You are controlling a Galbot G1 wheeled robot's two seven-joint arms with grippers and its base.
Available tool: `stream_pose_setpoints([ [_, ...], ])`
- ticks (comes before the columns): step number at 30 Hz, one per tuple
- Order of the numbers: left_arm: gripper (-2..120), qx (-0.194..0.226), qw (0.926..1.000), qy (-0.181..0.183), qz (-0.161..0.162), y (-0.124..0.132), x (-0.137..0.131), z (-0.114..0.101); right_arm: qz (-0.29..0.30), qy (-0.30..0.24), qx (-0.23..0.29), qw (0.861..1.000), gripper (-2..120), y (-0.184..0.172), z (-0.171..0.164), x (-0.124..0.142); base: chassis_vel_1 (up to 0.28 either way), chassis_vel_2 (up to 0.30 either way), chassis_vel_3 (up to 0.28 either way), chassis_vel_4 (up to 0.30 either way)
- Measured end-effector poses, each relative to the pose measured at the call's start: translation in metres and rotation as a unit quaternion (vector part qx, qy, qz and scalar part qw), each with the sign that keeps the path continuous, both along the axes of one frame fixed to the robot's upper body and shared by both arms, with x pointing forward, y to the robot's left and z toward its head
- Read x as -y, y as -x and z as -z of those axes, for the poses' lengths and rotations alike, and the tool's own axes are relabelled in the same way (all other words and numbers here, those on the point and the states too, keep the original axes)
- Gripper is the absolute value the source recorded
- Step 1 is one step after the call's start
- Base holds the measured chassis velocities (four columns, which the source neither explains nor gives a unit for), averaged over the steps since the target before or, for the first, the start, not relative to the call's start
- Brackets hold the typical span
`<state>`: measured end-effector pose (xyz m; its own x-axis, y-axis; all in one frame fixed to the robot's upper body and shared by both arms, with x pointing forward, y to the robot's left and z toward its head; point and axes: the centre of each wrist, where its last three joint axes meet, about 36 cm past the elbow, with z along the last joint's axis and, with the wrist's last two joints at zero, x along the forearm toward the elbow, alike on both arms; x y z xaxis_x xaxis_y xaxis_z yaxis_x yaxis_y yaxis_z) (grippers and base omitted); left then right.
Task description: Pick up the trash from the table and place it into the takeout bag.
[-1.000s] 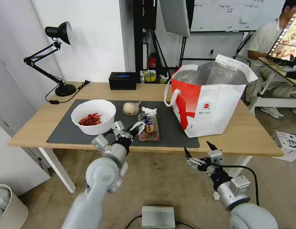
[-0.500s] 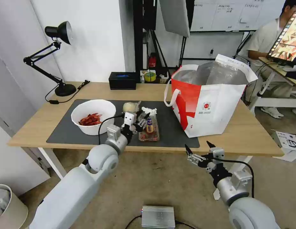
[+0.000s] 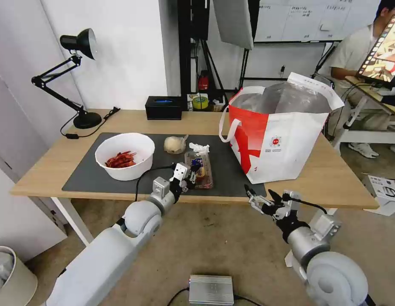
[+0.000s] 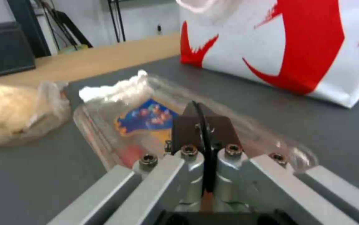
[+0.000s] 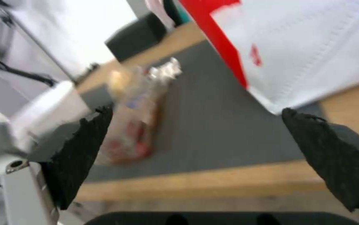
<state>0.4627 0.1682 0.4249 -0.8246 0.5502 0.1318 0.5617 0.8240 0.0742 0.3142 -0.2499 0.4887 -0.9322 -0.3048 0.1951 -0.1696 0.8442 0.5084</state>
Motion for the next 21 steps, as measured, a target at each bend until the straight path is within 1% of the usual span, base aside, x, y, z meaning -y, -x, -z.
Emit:
stream_pose_setpoints([
  [1,0,0.0,1.0,0.0,0.0,0.0,0.0,0.0,0.0,0.0,0.0,1.0,100,0.0,0.0,0.0,0.0,0.0,0.0,0.0],
  [4,0,-0.002,1.0,-0.008,-0.001,0.003,-0.005,0.002,-0.02,-0.057,0.008,0.998,100,-0.011,-0.013,0.0,0.0,0.0,0.0,0.0],
  [5,0,-0.002,1.0,-0.008,-0.001,0.003,-0.005,0.002,-0.02,-0.057,0.008,0.998,100,-0.011,-0.013,0.0,0.0,0.0,0.0,0.0],
  [6,0,-0.003,0.9999,-0.01,-0.002,0.004,-0.006,0.002,-0.026,-0.07,0.01,0.997,100,-0.014,-0.015,-0.001,0.0,0.0,0.0,0.0],
  [8,0,-0.003,0.9999,-0.015,-0.004,0.003,-0.01,0.002,-0.04,-0.109,0.01,0.993,100,-0.021,-0.021,-0.002,0.0,0.0,0.0,0.0],
  [9,0,-0.003,0.9999,-0.015,-0.004,0.003,-0.01,0.002,-0.04,-0.109,0.01,0.993,100,-0.021,-0.021,-0.002,0.0,0.0,0.0,0.0],
  [12,0,-0.007,0.9997,-0.022,-0.006,0.003,-0.012,0.001,-0.054,-0.15,0.009,0.987,100,-0.032,-0.025,-0.003,0.0,0.0,0.0,0.0],
  [13,0,-0.007,0.9997,-0.022,-0.006,0.003,-0.012,0.001,-0.054,-0.15,0.009,0.987,100,-0.032,-0.025,-0.003,0.0,0.0,0.0,0.0],
  [16,0,-0.009,0.9996,-0.026,-0.006,0.004,-0.012,0.003,-0.059,-0.173,0.006,0.983,100,-0.042,-0.025,-0.004,0.0,0.0,0.0,0.0],
  [21,0,-0.011,0.9995,-0.029,-0.005,0.006,-0.011,0.005,-0.06,-0.185,-0.002,0.981,100,-0.052,-0.02,-0.007,0.0,0.0,0.0,0.0],
])
